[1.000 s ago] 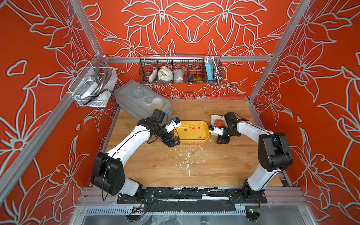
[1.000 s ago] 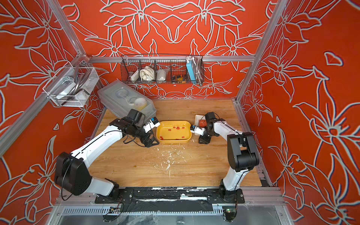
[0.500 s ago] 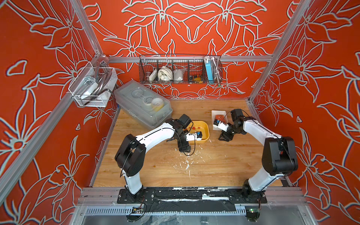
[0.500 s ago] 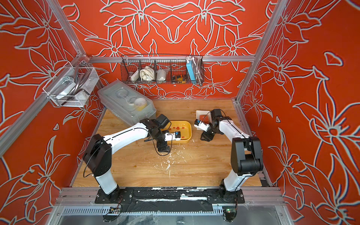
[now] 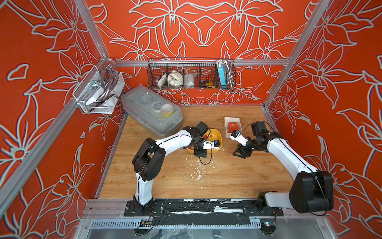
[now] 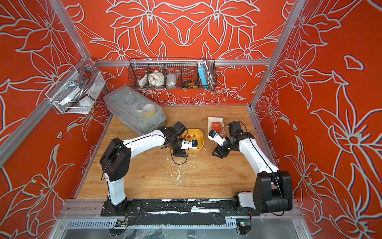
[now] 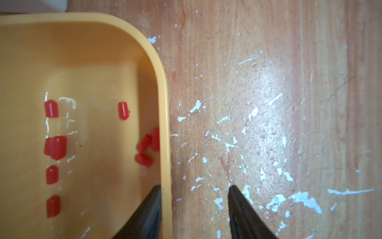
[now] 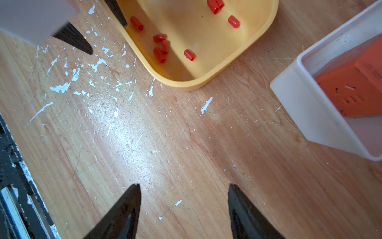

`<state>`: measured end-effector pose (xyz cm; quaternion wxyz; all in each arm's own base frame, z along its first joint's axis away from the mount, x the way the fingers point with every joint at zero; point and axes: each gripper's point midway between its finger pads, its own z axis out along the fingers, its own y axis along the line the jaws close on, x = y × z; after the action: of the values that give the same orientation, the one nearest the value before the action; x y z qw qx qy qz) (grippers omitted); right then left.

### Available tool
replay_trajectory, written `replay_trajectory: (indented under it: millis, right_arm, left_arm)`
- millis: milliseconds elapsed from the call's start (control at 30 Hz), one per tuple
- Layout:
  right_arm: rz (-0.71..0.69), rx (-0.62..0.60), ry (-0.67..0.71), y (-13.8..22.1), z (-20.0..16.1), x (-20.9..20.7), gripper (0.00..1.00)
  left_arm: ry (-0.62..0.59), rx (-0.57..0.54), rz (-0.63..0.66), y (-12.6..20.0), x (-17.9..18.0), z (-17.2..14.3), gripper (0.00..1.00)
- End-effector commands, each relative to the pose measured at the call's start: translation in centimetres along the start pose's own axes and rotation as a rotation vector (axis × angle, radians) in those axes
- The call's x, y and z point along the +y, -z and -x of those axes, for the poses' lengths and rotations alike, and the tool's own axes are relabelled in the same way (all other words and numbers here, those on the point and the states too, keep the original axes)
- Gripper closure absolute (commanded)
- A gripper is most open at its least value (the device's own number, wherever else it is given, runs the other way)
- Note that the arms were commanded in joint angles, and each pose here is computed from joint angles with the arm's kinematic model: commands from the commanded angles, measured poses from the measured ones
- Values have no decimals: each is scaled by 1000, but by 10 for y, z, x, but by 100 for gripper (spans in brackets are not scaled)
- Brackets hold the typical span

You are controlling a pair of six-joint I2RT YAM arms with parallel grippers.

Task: Take the screw protection sleeves out of the storage box
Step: Adjust the storage box at the center of the board.

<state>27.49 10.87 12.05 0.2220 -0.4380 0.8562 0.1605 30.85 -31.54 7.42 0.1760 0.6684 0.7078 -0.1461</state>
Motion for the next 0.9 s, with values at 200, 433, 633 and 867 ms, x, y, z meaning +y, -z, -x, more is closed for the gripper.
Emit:
replay_trajectory:
  millis: [200,433,633,867]
  right_arm:
    - [61,7,-83,0,5,13,34]
    - [63,1,-95,-1,7,18,34]
    - [81,-7,-100,-6,5,22,33]
    - [42,9,-76,-7,0,20,33]
  left_arm:
    - [4,-5,-26,-14,-2,0,73]
    - [28,9,-75,-1,-16,-1,90]
    - [61,54,-165,17,-33,-3,97]
    - [124,24,-262,36,-44,9,100]
